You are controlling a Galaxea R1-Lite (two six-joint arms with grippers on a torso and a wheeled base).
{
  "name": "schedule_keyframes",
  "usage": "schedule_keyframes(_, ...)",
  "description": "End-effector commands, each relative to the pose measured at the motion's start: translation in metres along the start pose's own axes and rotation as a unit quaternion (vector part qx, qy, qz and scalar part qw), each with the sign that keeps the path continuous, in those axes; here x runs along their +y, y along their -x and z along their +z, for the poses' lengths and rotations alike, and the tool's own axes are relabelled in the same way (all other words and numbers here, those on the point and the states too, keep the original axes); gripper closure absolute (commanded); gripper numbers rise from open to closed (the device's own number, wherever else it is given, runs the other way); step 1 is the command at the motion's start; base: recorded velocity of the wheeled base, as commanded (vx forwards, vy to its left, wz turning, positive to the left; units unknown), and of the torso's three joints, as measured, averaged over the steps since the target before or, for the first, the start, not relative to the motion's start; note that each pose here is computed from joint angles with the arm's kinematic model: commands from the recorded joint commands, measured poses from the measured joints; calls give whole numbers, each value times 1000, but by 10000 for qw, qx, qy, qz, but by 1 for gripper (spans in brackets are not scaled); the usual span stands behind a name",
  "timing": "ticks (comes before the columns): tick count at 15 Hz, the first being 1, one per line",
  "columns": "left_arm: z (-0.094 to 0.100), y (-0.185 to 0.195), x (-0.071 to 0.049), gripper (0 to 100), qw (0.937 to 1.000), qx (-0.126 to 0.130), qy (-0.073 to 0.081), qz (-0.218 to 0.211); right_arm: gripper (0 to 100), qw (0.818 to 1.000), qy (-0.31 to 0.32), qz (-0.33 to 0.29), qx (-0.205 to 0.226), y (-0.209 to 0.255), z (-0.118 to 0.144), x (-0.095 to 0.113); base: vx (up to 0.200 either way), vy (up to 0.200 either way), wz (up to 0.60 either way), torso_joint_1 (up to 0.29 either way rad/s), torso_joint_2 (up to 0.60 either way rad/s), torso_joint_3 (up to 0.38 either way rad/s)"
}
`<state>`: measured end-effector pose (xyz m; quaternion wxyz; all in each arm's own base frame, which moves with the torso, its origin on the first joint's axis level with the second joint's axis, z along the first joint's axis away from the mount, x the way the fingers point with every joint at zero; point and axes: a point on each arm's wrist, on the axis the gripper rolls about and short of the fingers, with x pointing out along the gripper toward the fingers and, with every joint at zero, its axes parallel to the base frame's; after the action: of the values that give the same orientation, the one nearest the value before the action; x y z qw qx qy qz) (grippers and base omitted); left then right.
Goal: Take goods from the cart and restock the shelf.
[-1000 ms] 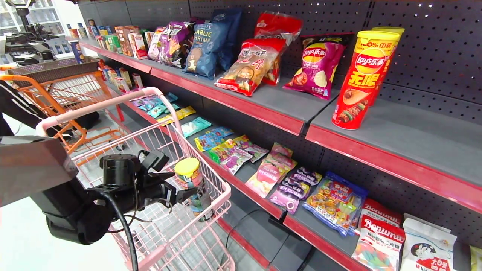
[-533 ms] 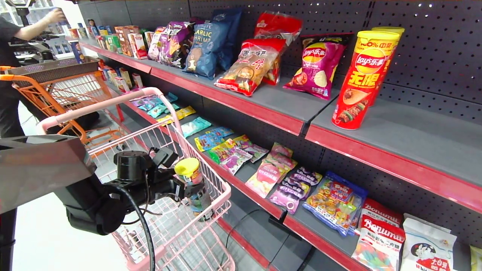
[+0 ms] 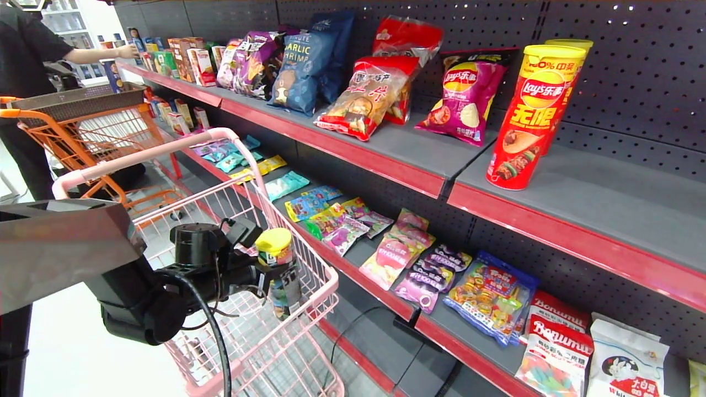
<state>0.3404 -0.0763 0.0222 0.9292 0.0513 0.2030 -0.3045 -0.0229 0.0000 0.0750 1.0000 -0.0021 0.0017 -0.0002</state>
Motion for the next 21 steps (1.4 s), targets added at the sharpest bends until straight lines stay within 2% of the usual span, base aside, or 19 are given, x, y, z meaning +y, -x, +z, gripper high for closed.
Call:
schedule_keyframes(1, 42, 30, 6, 100, 9977, -593, -147, 285, 0, 10000, 2, 2, 6, 0, 0, 0, 0, 0, 0, 0, 0, 0)
schedule_keyframes(2, 44, 31, 5, 100, 9976, -607, -153, 288, 0, 10000, 2, 2, 6, 0, 0, 0, 0, 0, 0, 0, 0, 0)
schedule_keyframes(3, 91, 82, 4, 100, 9941, -940, -170, 517, 0, 10000, -6, 2, 6, 0, 0, 0, 0, 0, 0, 0, 0, 0)
schedule_keyframes(4, 125, 135, -5, 100, 9923, -1031, -90, 684, 0, 10000, -6, 2, 6, 0, 0, 0, 0, 0, 0, 0, 0, 0)
schedule_keyframes(5, 143, 168, -15, 100, 9912, -1075, -28, 772, 0, 10000, -6, 2, 6, 0, 0, 0, 0, 0, 0, 0, 0, 0)
schedule_keyframes(6, 159, 218, -33, 100, 9883, -1226, -13, 906, 0, 10000, -6, 2, 6, 0, 0, 0, 0, 0, 0, 0, 0, 0)
schedule_keyframes(7, 161, 241, -44, 100, 9863, -1326, -48, 980, 0, 10000, -6, 2, 6, 0, 0, 0, 0, 0, 0, 0, 0, 0)
schedule_keyframes(8, 154, 281, -69, 100, 9829, -1512, -133, 1046, 0, 10000, -6, 2, 6, 0, 0, 0, 0, 0, 0, 0, 0, 0)
schedule_keyframes(9, 148, 295, -79, 100, 9822, -1560, -162, 1031, 0, 10000, -6, 2, 6, 0, 0, 0, 0, 0, 0, 0, 0, 0)
schedule_keyframes(10, 128, 327, -105, 100, 9826, -1580, -182, 958, 0, 10000, -6, 2, 6, 0, 0, 0, 0, 0, 0, 0, 0, 0)
schedule_keyframes(11, 113, 343, -119, 100, 9838, -1499, -133, 975, 0, 10000, -6, 2, 6, 0, 0, 0, 0, 0, 0, 0, 0, 0)
schedule_keyframes(12, 106, 344, -118, 100, 9797, -1399, -54, 1434, 0, 10000, -6, 2, 6, 0, 0, 0, 0, 0, 0, 0, 0, 0)
schedule_keyframes(13, 101, 344, -111, 100, 9612, -1434, 93, 2353, 0, 10000, -6, 2, 6, 0, 0, 0, 0, 0, 0, 0, 0, 0)
schedule_keyframes(14, 92, 341, -109, 100, 9488, -1660, 61, 2685, 0, 10000, -6, 2, 6, 0, 0, 0, 0, 0, 0, 0, 0, 0)
schedule_keyframes(15, 74, 344, -117, 100, 9441, -1907, -110, 2687, 0, 10000, -6, 2, 6, 0, 0, 0, 0, 0, 0, 0, 0, 0)
schedule_keyframes(16, 57, 349, -128, 100, 9437, -2070, -235, 2569, 0, 10000, -6, 2, 6, 0, 0, 0, 0, 0, 0, 0, 0, 0)
schedule_keyframes(17, 45, 359, -142, 100, 9480, -2209, -378, 2260, 0, 10000, -6, 2, 6, 0, 0, 0, 0, 0, 0, 0, 0, 0)
schedule_keyframes(19, 38, 376, -158, 100, 9517, -2187, -394, 2117, 0, 10000, -6, 2, 6, 0, 0, 0, 0, 0, 0, 38, -111, -60)
schedule_keyframes(21, 39, 380, -159, 100, 9477, -2128, -313, 2359, 0, 10000, -6, 2, 6, 0, 0, 0, 0, 0, 0, 139, -415, -256)
